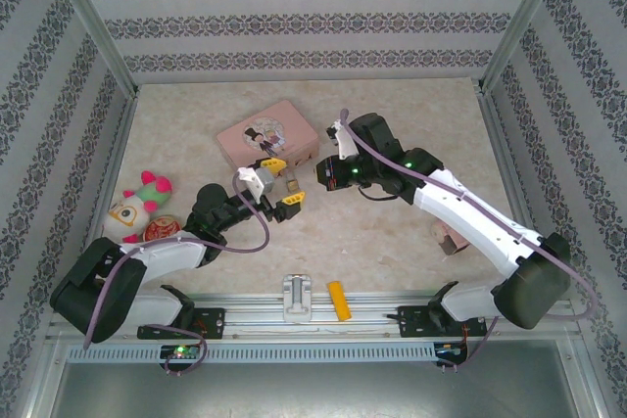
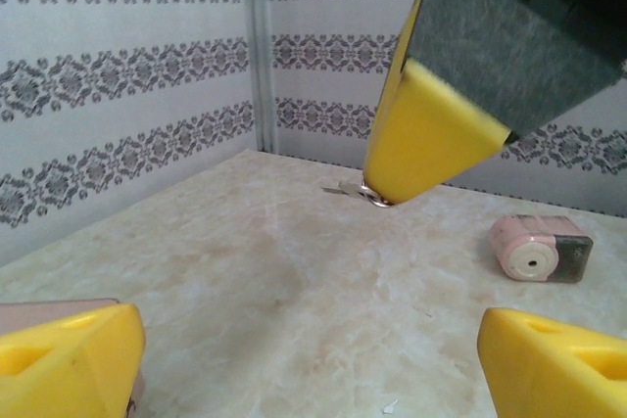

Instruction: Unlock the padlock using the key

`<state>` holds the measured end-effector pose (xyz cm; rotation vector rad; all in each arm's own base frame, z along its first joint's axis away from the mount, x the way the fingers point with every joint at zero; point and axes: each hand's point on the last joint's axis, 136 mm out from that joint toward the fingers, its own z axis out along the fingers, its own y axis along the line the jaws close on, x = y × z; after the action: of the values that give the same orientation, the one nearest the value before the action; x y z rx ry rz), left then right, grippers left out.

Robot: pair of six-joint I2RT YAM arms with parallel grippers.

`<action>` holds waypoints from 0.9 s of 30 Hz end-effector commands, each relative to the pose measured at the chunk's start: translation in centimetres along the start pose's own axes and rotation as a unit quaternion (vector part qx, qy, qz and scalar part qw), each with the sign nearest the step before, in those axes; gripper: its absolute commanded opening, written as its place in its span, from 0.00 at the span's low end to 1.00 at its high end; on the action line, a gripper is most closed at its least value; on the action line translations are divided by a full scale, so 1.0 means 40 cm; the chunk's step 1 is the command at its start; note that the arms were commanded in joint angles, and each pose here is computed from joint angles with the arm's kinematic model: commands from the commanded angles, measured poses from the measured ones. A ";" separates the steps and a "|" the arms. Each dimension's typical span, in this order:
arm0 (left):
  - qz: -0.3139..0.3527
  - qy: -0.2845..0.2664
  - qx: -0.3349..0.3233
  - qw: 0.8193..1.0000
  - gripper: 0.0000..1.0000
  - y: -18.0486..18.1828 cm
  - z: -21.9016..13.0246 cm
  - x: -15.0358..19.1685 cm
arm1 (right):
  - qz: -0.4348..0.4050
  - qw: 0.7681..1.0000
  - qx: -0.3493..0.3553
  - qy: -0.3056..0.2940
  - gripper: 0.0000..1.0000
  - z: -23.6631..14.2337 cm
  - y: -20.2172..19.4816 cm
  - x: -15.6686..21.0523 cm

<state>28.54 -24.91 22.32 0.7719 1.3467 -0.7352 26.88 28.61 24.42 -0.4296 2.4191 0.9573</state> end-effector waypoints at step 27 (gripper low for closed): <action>0.104 -0.092 0.127 0.982 0.81 -0.096 0.032 -0.136 | 0.119 0.936 -0.321 0.079 0.00 -0.174 0.232 -0.016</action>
<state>26.40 -27.34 25.60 0.9952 1.0992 -0.7708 21.32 29.83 31.26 -0.5158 2.2931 1.7343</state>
